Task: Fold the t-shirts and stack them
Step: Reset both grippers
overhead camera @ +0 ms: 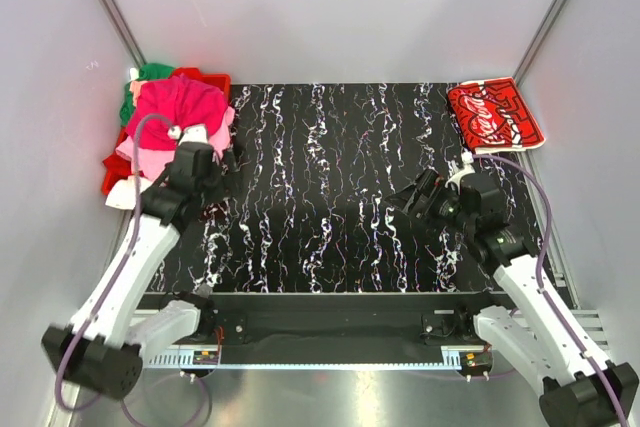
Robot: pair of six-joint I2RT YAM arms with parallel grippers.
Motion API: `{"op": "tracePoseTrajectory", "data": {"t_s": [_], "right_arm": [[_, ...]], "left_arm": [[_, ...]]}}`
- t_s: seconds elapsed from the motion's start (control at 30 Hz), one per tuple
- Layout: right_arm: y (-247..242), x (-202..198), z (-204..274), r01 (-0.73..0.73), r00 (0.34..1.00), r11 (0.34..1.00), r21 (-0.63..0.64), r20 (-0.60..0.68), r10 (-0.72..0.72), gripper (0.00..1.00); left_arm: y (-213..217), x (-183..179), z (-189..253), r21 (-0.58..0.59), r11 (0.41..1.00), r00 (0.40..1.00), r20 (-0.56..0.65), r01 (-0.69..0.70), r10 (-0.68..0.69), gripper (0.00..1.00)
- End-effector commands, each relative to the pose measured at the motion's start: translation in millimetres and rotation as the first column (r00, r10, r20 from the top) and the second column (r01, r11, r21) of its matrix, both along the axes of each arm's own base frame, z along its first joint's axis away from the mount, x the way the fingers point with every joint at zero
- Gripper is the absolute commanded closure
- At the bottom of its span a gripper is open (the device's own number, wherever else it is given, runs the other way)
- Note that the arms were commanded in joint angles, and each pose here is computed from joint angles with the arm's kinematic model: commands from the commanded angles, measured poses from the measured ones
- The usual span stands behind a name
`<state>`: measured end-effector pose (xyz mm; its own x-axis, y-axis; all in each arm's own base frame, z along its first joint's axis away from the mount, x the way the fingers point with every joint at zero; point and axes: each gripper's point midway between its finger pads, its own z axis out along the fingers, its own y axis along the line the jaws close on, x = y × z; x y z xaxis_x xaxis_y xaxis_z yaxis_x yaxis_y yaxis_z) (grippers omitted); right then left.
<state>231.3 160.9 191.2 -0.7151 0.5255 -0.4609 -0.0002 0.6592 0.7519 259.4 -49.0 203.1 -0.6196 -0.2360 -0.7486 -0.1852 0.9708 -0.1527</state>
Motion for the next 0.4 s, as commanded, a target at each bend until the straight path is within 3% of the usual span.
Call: {"op": "tracePoseTrajectory", "data": {"t_s": [0.0,0.17,0.37], "right_arm": [[9.7,-13.0,17.7,-0.049,0.999,0.997,0.061,0.026,0.048,0.00],[9.9,-23.8,20.7,-0.071,0.995,0.994,0.080,0.072,0.065,0.00],[0.1,-25.7,34.7,-0.048,0.988,0.998,0.039,0.148,0.041,0.00]], "left_arm": [[6.6,39.0,14.0,0.073,0.997,0.999,0.038,-0.017,0.014,0.01],[23.0,73.4,3.1,0.063,0.996,0.998,-0.014,-0.057,0.058,0.01],[34.9,79.2,-10.9,0.025,0.998,0.998,-0.024,-0.064,0.065,0.01]]}}
